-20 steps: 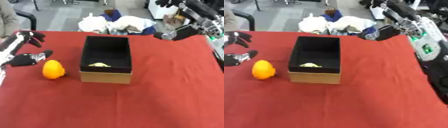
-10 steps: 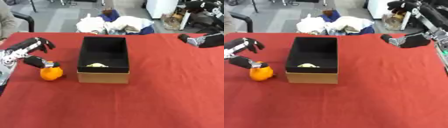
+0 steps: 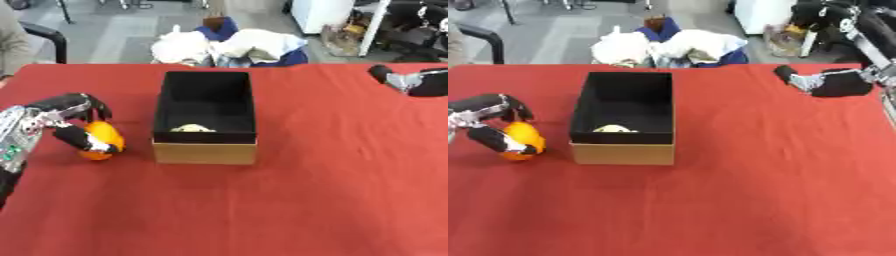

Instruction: Pick up objects on the table and place them in the box.

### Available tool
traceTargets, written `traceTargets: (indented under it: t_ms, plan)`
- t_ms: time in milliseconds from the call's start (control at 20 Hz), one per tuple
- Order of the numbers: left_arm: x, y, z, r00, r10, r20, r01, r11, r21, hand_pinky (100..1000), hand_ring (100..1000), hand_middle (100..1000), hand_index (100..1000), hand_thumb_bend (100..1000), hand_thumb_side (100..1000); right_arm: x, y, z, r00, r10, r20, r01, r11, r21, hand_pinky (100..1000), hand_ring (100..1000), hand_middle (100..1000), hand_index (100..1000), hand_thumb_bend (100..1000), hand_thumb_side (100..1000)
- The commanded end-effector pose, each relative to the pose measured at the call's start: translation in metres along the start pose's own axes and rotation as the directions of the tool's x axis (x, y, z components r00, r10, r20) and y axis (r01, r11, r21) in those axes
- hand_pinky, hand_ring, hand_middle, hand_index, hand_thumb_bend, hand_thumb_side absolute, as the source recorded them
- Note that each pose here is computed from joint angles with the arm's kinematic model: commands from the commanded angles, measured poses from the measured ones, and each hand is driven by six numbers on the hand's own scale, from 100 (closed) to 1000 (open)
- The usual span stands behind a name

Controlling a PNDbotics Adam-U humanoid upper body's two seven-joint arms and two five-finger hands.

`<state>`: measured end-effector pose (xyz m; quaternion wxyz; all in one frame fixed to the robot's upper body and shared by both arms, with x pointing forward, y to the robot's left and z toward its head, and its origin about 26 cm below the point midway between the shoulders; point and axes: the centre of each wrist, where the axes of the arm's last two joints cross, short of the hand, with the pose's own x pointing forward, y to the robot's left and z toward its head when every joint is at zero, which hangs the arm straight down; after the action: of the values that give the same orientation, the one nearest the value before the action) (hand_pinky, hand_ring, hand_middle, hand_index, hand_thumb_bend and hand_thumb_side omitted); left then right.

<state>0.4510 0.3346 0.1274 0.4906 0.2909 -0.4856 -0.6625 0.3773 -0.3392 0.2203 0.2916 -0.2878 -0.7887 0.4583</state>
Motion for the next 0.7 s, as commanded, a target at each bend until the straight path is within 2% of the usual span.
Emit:
traceTargets:
  t_ms: [50,150,300,500,700]
  plan:
    - [-0.004,0.016,0.004,0.998,-0.045,-0.043,0.047,0.997,0.059,553,429,442,562,625,355,0.000,-0.017,0.000,0.999,0.034,0.004,-0.033,0.999,-0.017,730,758,753,915,391,433]
    - [-0.003,0.018,0.005,0.996,-0.062,-0.064,0.068,0.992,0.103,509,328,328,451,584,270,-0.001,-0.016,0.000,1.000,0.031,0.001,-0.031,0.999,-0.016,729,758,752,916,382,440]
    - [0.001,0.028,0.008,0.993,-0.076,-0.085,0.091,0.976,0.196,468,236,210,341,538,199,-0.002,-0.014,0.001,1.000,0.027,-0.005,-0.027,1.000,-0.017,729,757,751,916,372,444]
    - [0.016,0.054,0.010,0.997,-0.039,-0.072,0.062,0.930,0.363,457,209,174,315,471,163,-0.003,-0.013,0.002,1.000,0.022,-0.009,-0.022,1.000,-0.019,728,757,749,915,366,447]
    - [0.048,0.088,0.007,1.000,0.031,-0.003,-0.025,0.839,0.544,462,217,172,317,408,128,-0.003,-0.011,0.002,1.000,0.016,-0.007,-0.016,1.000,-0.016,728,757,749,916,358,452]
